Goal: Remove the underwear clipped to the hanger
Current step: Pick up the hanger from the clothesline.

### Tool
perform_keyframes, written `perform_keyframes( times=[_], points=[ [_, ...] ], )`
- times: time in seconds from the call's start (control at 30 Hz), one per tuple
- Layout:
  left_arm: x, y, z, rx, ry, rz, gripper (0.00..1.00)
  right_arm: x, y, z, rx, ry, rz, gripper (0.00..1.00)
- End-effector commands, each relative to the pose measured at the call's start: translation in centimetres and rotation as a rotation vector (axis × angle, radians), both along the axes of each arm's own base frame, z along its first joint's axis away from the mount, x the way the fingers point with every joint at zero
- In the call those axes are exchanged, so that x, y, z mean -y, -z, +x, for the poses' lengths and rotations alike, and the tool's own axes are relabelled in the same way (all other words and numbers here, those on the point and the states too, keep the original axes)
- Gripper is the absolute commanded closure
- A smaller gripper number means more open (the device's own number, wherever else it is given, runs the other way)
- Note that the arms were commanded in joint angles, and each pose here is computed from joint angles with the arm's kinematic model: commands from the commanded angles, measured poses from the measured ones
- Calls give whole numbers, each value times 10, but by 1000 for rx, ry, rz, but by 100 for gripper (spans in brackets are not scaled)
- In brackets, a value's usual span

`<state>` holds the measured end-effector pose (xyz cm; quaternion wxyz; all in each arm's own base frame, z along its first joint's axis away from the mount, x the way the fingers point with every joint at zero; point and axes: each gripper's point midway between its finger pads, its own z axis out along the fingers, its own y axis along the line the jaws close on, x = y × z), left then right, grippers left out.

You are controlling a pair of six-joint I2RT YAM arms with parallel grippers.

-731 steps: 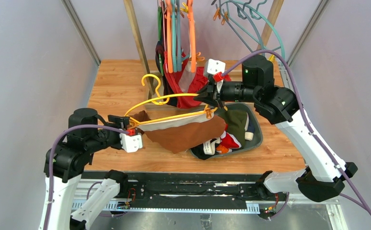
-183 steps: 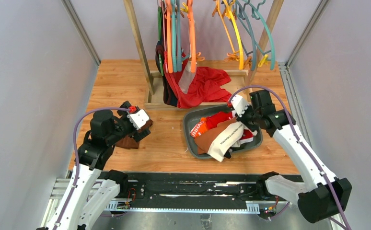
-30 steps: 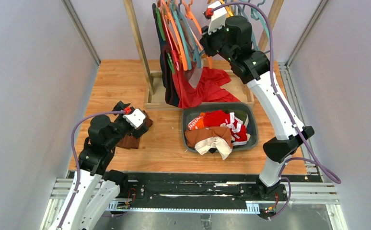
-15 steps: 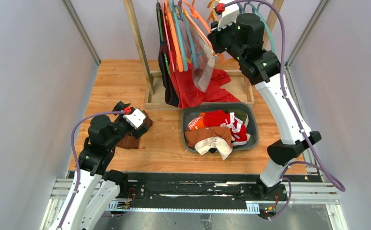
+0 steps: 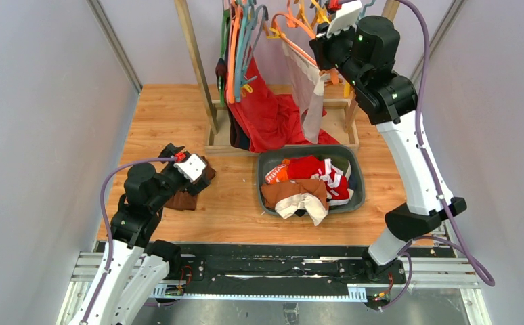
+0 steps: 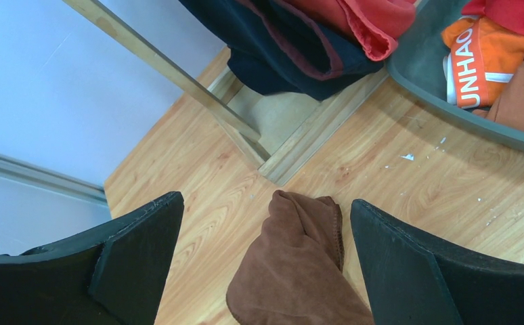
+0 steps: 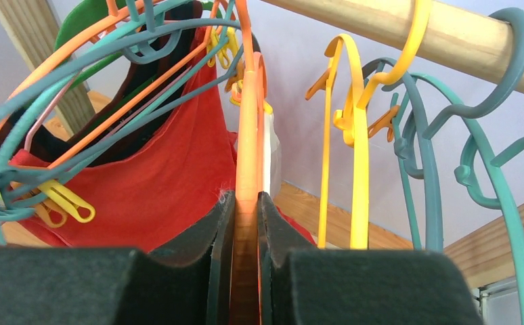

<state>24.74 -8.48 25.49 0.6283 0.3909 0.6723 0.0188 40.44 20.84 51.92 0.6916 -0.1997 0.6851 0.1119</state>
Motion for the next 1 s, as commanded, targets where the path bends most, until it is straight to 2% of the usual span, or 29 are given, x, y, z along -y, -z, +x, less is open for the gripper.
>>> perform_keyframes(
  times=[0.0,0.17,0.33,0.47,0.57,0.97],
  points=[
    [1,-1,-1,13,12,5,2,21,-30,-8,85,55,31,99],
    [1,-1,-1,13,12,6,2,23,-27,-6,95,68,4,99],
    [1,0,-1,12,13,6,2,17,2,-2,45,45,-32,99],
    [2,0,-1,11,15,8,2,16,33,3,2,48,-68,84],
    [2,-1,-1,12,20,7,2,14,47,6,-23,42,-82,76],
    [2,1,-2,9,21,12,2,3,62,20,-63,8,-87,62]
  ],
)
